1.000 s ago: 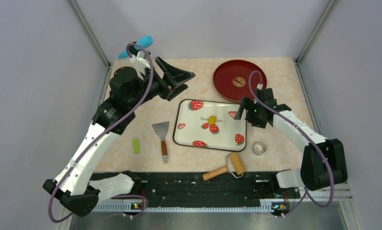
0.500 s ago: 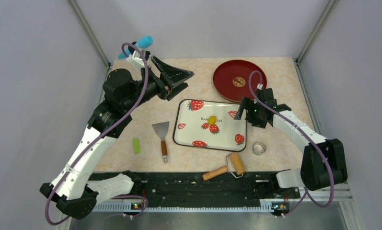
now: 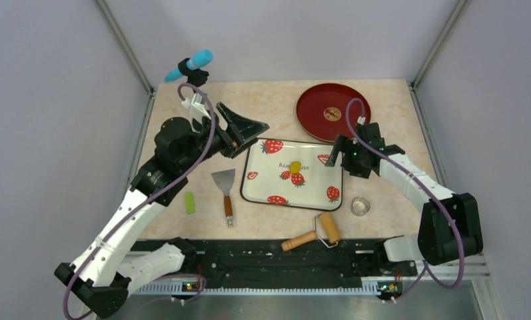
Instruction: Roll out the dumpling wrappers from the dough
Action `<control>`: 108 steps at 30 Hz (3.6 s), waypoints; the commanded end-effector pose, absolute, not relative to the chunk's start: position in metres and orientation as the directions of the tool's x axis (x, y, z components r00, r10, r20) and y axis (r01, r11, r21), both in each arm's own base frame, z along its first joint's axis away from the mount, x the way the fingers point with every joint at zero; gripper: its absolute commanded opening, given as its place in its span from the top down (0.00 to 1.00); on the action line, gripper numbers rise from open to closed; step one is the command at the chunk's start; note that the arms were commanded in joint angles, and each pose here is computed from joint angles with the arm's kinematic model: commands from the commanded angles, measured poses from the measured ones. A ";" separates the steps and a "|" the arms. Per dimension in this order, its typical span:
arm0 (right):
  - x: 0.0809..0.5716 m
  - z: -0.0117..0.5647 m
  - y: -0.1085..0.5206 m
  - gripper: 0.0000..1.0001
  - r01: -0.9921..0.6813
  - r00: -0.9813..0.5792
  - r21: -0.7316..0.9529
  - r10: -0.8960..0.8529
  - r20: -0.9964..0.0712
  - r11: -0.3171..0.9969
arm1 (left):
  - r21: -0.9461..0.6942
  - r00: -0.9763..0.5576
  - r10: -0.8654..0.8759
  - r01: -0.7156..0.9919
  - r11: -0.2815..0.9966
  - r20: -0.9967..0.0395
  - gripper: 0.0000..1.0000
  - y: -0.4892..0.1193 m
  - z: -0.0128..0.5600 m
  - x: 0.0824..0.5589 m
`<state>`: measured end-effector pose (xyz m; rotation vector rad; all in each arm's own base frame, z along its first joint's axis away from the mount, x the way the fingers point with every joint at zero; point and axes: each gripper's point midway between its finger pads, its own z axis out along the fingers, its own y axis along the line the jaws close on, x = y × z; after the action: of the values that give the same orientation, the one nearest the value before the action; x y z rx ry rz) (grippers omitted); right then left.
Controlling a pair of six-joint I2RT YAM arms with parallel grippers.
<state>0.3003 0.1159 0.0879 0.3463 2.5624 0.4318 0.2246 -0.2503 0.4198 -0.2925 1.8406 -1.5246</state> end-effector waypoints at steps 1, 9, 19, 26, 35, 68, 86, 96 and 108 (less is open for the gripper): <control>0.308 0.101 0.122 0.01 0.136 -0.816 0.390 0.326 -0.477 0.911 | -0.855 -0.670 -0.548 0.286 0.432 -0.501 0.06 -0.240 0.373 0.234; 0.303 0.095 0.130 0.01 0.118 -0.837 0.417 0.316 -0.447 0.901 | -0.647 -0.655 -0.378 0.226 0.729 -0.654 0.03 -0.214 0.289 0.262; 0.291 0.056 0.115 0.01 0.182 -0.882 0.309 0.294 -0.370 0.934 | -0.526 -0.823 -0.290 0.013 0.850 -0.489 0.04 -0.186 0.171 0.299; 0.282 0.029 0.116 0.01 0.194 -0.920 0.279 0.274 -0.282 0.941 | -0.542 -0.912 -0.262 -0.052 0.839 -0.317 0.12 -0.173 0.103 0.293; 0.281 0.020 0.127 0.01 0.177 -0.935 0.326 0.262 -0.240 0.929 | -0.585 -0.947 -0.262 -0.106 0.804 -0.188 0.21 -0.185 0.056 0.275; 0.298 0.037 0.099 0.01 0.209 -0.904 0.163 0.254 -0.343 0.964 | -0.409 -0.926 -0.234 -0.098 0.907 -0.296 0.17 -0.175 0.065 0.220; 0.265 0.113 0.093 0.01 0.155 -0.848 0.313 0.288 -0.444 0.937 | -0.533 -0.867 0.218 0.455 0.713 -0.449 0.23 -0.322 0.103 0.137; 0.216 0.134 0.095 0.01 0.144 -0.826 0.415 0.340 -0.450 0.898 | -0.589 -0.904 0.216 0.407 0.698 -0.369 0.29 -0.386 0.078 0.142; 0.199 0.132 0.097 0.01 0.145 -0.833 0.439 0.348 -0.430 0.887 | -0.683 -0.938 0.225 0.345 0.644 -0.262 0.44 -0.420 0.051 0.135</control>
<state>0.2004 0.0953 0.1269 0.3396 2.5567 0.5096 0.1287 -0.3941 0.0355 0.4647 2.7723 -1.0478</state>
